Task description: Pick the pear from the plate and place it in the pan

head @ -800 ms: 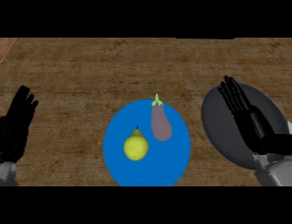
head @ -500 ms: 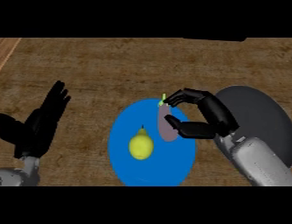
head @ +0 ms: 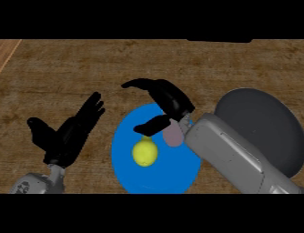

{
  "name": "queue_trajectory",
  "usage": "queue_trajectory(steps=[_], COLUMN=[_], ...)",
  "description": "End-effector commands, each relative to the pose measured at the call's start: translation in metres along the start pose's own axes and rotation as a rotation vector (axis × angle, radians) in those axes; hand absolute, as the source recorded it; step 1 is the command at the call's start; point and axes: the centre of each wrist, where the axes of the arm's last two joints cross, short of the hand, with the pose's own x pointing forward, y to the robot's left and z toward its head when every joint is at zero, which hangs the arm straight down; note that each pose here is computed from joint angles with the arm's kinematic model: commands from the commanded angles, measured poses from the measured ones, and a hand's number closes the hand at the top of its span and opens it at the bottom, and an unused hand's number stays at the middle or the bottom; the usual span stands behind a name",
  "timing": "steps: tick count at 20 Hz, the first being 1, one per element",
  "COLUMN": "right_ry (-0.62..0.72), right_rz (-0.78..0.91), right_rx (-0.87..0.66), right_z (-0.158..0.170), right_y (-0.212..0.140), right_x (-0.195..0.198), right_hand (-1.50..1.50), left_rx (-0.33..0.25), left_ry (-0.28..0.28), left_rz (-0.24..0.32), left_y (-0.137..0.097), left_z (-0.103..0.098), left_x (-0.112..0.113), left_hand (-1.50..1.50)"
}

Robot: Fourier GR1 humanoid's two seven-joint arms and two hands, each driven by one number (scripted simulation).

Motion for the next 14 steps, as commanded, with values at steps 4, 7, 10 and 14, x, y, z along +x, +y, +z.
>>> queue_trajectory(steps=[4,7,10,14], right_ry=[0.202,0.289,0.380,0.483], right_rz=[0.409,0.655,0.796,0.878], right_rx=[0.437,0.569,0.718,0.889], right_z=[-0.035,-0.049,-0.059,-0.068], right_y=[0.019,0.034,0.051,0.045], right_x=[0.035,0.062,0.087,0.097], right_hand=[-1.50,-1.50,-1.50,-1.50], left_rx=[-0.024,-0.023,-0.024,-0.052], left_ry=[0.008,0.033,0.005,0.024], left_rz=[0.017,0.004,0.001,0.008], left_y=[-0.009,-0.004,-0.014,-0.010], left_z=[-0.006,-0.004,-0.010,-0.007], left_x=[-0.005,-0.012,-0.012,-0.016], left_hand=[0.00,0.00,0.00,0.00])
